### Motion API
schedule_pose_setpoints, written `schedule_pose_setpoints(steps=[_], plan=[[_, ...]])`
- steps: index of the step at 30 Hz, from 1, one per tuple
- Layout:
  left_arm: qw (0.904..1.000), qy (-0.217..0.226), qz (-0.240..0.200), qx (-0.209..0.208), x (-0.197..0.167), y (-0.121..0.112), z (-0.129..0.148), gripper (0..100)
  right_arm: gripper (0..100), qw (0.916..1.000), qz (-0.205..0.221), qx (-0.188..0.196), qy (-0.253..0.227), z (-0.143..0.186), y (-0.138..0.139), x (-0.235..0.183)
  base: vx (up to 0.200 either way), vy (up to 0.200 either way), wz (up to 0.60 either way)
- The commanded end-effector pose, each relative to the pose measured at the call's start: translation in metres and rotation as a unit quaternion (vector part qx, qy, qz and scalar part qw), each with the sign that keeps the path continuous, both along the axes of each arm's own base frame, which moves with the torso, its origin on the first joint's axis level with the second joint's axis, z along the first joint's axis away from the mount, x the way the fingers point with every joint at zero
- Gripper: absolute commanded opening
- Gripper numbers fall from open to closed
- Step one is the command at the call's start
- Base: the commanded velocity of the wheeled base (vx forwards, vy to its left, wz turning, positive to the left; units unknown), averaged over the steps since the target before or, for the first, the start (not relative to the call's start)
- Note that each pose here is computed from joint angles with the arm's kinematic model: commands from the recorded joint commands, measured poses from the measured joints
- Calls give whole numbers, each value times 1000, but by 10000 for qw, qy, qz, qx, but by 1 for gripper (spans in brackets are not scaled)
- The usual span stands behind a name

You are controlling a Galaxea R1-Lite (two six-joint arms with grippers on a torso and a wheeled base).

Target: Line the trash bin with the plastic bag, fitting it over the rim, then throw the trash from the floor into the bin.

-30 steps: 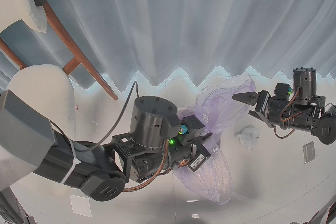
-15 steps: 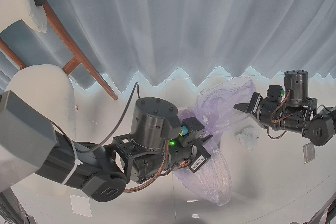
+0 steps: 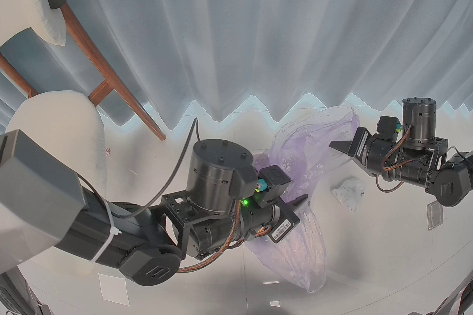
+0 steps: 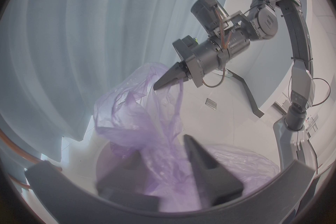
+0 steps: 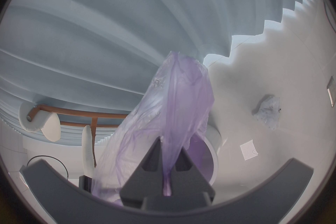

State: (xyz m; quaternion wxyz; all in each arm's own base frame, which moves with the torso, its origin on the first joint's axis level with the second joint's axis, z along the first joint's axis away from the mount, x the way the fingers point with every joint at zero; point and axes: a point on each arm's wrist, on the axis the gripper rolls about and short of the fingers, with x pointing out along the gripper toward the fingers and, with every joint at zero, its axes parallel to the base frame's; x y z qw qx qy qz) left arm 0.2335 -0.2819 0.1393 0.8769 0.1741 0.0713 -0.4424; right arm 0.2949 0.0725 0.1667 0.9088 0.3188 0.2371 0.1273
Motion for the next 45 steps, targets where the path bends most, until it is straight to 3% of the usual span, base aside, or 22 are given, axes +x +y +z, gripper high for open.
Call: schedule_pose_setpoints(steps=[1, 8, 20, 28, 36, 43, 44, 45], plan=[[10000, 32, 30, -40, 0, -1, 0, 100, 0, 10000, 8, 7, -47, 2, 0, -2, 0, 0, 0], [9997, 59, 224, -123, -1, 7, 7, 100, 0, 10000, 6, -16, -8, 0, -1, -4, 0, 0, 0], [9957, 30, 896, -223, 14, 54, 19, 100, 0, 9999, 24, -62, 78, -5, -3, -14, 0, 0, 0], [9950, 96, 984, -161, 14, 62, 16, 100, 0, 9995, 110, -263, 94, -10, -5, -20, 0, 0, 0], [9917, 325, 1238, 92, 22, 77, 1, 100, 0, 9994, 135, -242, -186, -6, -5, -24, 0, 0, 0], [9907, 394, 1289, 204, 20, 77, -6, 100, 0, 9994, 135, -241, -193, -7, -6, -27, 0, 0, 0], [9904, 409, 1302, 233, 19, 78, -7, 0, 0, 9995, 127, -243, -186, -7, -6, -27, 0, 0, 0], [9903, 424, 1302, 250, 19, 78, -9, 0, 0, 9995, 135, -246, -171, -8, -6, -28, 0, 0, 0]])
